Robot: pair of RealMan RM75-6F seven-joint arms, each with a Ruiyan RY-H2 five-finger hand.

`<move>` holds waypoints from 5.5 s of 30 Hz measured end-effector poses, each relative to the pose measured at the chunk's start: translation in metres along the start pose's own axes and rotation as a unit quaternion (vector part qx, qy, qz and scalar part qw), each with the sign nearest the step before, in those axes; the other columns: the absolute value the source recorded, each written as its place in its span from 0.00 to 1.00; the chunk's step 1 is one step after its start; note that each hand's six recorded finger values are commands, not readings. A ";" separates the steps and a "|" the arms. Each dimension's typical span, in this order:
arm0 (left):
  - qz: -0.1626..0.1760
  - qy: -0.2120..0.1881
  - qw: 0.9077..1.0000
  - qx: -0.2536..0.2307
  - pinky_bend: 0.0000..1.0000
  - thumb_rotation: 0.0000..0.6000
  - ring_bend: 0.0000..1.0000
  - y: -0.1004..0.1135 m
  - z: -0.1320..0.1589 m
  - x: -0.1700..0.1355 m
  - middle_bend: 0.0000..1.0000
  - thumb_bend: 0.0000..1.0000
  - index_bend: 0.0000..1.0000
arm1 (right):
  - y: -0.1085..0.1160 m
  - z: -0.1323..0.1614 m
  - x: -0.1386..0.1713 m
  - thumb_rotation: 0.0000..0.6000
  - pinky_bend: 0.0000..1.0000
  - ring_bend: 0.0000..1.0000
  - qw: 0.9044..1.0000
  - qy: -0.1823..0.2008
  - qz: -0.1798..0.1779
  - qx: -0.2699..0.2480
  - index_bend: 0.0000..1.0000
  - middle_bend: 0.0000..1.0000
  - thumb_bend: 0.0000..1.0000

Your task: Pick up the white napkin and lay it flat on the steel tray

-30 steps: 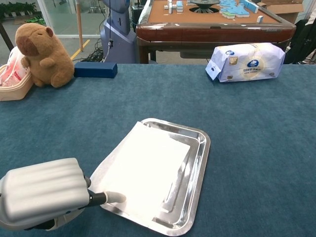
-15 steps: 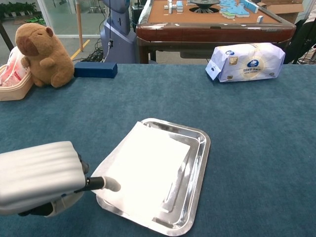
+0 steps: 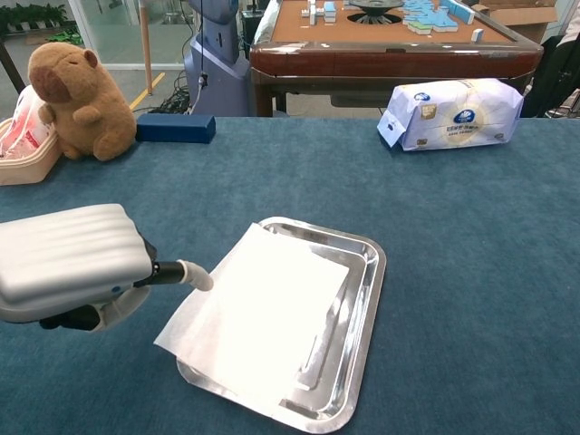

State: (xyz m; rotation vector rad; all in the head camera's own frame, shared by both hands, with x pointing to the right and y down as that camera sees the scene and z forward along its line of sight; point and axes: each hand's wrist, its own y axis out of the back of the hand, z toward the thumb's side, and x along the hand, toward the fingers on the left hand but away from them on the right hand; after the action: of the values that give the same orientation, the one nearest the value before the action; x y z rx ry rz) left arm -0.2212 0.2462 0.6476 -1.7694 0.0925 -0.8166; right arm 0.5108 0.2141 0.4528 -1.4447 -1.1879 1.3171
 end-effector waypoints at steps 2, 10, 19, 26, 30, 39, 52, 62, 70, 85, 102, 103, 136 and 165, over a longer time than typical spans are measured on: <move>-0.001 0.000 1.000 0.000 0.69 1.00 0.63 0.000 -0.001 0.001 0.95 0.80 0.22 | -0.002 0.001 0.001 1.00 0.37 0.23 1.000 0.003 0.004 0.007 0.35 0.36 0.00; -0.005 -0.006 1.000 -0.012 0.69 1.00 0.63 0.004 0.001 0.009 0.95 0.80 0.21 | -0.008 0.005 0.007 1.00 0.38 0.23 1.000 0.008 0.012 0.023 0.35 0.37 0.00; -0.025 -0.009 0.999 -0.035 0.71 1.00 0.65 0.006 0.005 0.021 0.96 0.80 0.21 | -0.012 0.001 0.011 1.00 0.38 0.23 0.999 0.003 0.022 0.037 0.38 0.37 0.00; -0.039 -0.008 0.999 -0.036 0.71 1.00 0.65 0.005 0.007 0.030 0.97 0.80 0.22 | -0.014 -0.002 0.012 1.00 0.38 0.23 0.999 -0.002 0.024 0.040 0.38 0.37 0.00; -0.052 -0.009 0.998 -0.033 0.71 1.00 0.65 0.001 0.010 0.033 0.97 0.80 0.24 | -0.013 -0.003 0.013 1.00 0.38 0.23 0.999 -0.003 0.022 0.038 0.38 0.37 0.00; -0.087 -0.009 0.996 -0.025 0.71 1.00 0.65 -0.008 0.017 0.037 0.97 0.80 0.25 | -0.012 -0.005 0.013 1.00 0.38 0.23 0.999 -0.005 0.022 0.037 0.38 0.37 0.00; -0.116 -0.012 0.993 -0.027 0.71 1.00 0.65 -0.013 0.026 0.038 0.97 0.80 0.26 | -0.012 -0.008 0.013 1.00 0.38 0.23 0.999 -0.008 0.021 0.036 0.38 0.37 0.00; -0.125 -0.015 0.992 -0.027 0.71 1.00 0.65 -0.016 0.032 0.039 0.97 0.80 0.26 | -0.012 -0.010 0.013 1.00 0.38 0.23 0.999 -0.010 0.020 0.035 0.38 0.37 0.00; -0.124 -0.022 0.992 -0.029 0.71 1.00 0.65 -0.015 0.039 0.043 0.97 0.80 0.26 | -0.011 -0.012 0.014 1.00 0.38 0.23 0.999 -0.013 0.018 0.033 0.38 0.37 0.00; -0.123 -0.018 0.992 -0.021 0.71 1.00 0.65 -0.015 0.042 0.049 0.97 0.80 0.21 | -0.009 -0.015 0.015 1.00 0.38 0.23 0.999 -0.015 0.014 0.028 0.38 0.37 0.00; -0.125 -0.015 0.992 -0.020 0.71 1.00 0.65 -0.016 0.044 0.053 0.97 0.80 0.20 | -0.009 -0.016 0.015 1.00 0.38 0.23 0.999 -0.017 0.012 0.025 0.38 0.37 0.00; -0.125 -0.015 0.992 -0.020 0.71 1.00 0.65 -0.016 0.044 0.053 0.97 0.80 0.20 | -0.008 -0.016 0.015 1.00 0.38 0.23 0.999 -0.017 0.011 0.025 0.38 0.37 0.00; -0.124 -0.016 0.992 -0.010 0.71 1.00 0.65 -0.014 0.049 0.064 0.98 0.80 0.18 | -0.003 -0.021 0.017 1.00 0.38 0.23 1.000 -0.022 0.003 0.013 0.38 0.37 0.00; -0.114 -0.009 0.993 -0.005 0.71 1.00 0.66 -0.007 0.047 0.067 0.98 0.80 0.15 | -0.003 -0.023 0.016 1.00 0.38 0.23 1.000 -0.025 0.003 0.012 0.38 0.37 0.00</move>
State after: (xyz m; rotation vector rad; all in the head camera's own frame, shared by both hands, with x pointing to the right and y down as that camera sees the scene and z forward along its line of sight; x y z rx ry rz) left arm -0.1463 0.2577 0.6796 -1.8189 -0.1203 -0.9649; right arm 0.5331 0.2313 0.4551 -1.4060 -1.1978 1.3737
